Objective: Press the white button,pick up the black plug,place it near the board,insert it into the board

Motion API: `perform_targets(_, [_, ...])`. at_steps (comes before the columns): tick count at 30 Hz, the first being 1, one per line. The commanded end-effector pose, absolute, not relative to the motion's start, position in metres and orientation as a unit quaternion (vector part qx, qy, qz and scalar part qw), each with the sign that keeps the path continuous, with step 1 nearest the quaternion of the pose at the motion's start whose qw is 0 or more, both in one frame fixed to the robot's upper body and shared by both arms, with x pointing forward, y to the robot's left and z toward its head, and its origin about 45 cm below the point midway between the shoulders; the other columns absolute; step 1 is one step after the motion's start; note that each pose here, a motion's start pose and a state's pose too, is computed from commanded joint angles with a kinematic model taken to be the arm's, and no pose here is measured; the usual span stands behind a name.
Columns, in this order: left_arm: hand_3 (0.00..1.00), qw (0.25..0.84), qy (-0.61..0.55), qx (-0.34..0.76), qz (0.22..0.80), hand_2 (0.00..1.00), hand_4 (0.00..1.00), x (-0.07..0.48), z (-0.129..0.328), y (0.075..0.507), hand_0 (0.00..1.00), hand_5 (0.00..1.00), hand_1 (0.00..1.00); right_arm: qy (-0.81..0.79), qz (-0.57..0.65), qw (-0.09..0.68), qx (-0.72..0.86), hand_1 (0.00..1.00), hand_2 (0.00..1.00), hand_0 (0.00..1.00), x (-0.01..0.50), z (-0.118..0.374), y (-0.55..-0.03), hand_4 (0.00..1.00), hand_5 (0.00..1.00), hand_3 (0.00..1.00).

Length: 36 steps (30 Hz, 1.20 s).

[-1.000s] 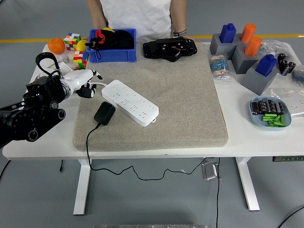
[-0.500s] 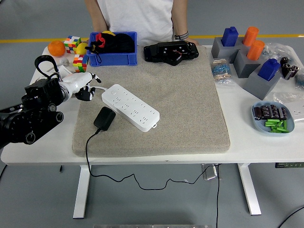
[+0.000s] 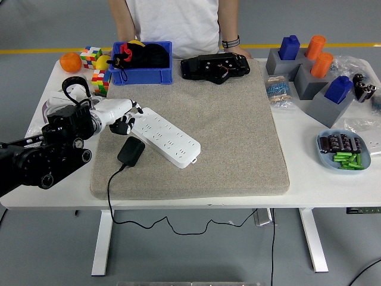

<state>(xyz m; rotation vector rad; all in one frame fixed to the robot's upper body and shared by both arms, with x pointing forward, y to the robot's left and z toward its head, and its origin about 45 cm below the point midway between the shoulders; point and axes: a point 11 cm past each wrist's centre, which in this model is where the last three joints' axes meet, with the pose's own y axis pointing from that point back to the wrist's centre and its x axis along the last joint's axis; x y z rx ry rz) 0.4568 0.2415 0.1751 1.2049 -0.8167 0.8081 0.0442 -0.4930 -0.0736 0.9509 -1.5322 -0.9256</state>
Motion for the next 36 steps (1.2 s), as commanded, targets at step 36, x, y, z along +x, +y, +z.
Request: perform_targets(36, [0.788,0.655,-0.381,0.562,0.331,0.171,0.194,0.463,0.173,0.232,0.179,0.002,0.208,-0.641,-0.383,0.531,0.400,0.643,0.653,0.700,0.047,-0.072,-0.495,0.674,0.419,0.600])
